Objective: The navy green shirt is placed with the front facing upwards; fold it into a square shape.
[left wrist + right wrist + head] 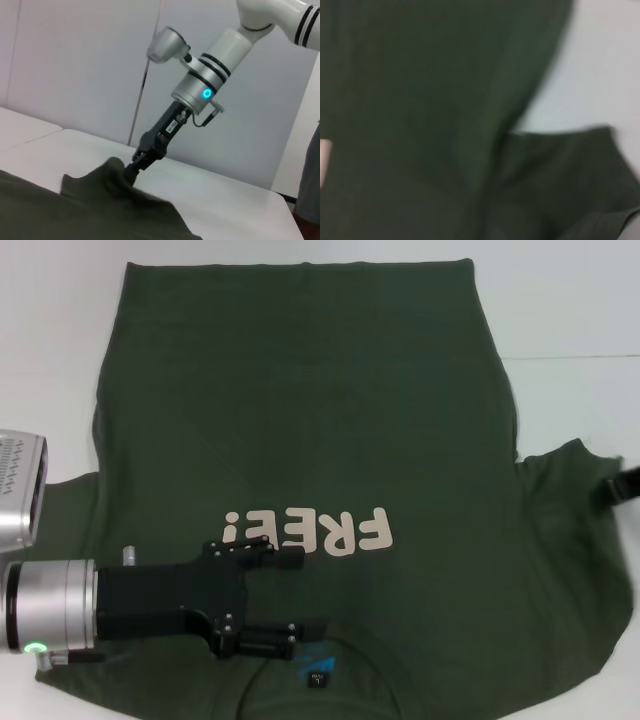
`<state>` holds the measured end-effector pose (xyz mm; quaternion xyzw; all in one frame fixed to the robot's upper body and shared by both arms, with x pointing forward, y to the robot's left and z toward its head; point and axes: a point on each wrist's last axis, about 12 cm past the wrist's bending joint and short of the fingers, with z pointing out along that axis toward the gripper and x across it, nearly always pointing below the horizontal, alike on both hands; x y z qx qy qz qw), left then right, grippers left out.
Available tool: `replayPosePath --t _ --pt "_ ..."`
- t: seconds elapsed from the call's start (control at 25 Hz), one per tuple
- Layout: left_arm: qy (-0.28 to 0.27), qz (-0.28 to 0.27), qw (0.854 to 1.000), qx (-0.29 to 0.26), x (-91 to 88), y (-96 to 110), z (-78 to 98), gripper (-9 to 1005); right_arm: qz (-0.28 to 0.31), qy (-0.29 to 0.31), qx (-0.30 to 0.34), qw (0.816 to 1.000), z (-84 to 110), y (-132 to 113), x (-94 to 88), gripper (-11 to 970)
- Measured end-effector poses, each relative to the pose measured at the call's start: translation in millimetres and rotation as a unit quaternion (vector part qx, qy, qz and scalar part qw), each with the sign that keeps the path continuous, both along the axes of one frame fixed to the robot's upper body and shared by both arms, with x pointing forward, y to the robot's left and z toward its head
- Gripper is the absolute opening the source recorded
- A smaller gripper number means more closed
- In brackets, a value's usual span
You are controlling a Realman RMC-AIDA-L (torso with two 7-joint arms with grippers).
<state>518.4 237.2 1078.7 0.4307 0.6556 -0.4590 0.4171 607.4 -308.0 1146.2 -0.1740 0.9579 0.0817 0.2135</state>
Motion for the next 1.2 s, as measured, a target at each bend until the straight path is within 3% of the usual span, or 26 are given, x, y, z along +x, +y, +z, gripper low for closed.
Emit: replayPosePath --t 0.32,0.56,1.2 --pt "-0.001 0.009 1.0 -0.004 1.3 1 0.6 904 0.08 -0.037 0.071 0.994 13.2 44 7.4 19" --pt "-0.001 0.012 1.0 -0.003 1.2 2 0.3 905 0.123 -0.037 0.077 0.989 3.7 68 7.5 21" --pt "-0.001 0.014 1.0 -0.002 1.0 3 0.0 905 0.161 -0.035 0.075 0.984 -15.1 93 8.2 27"
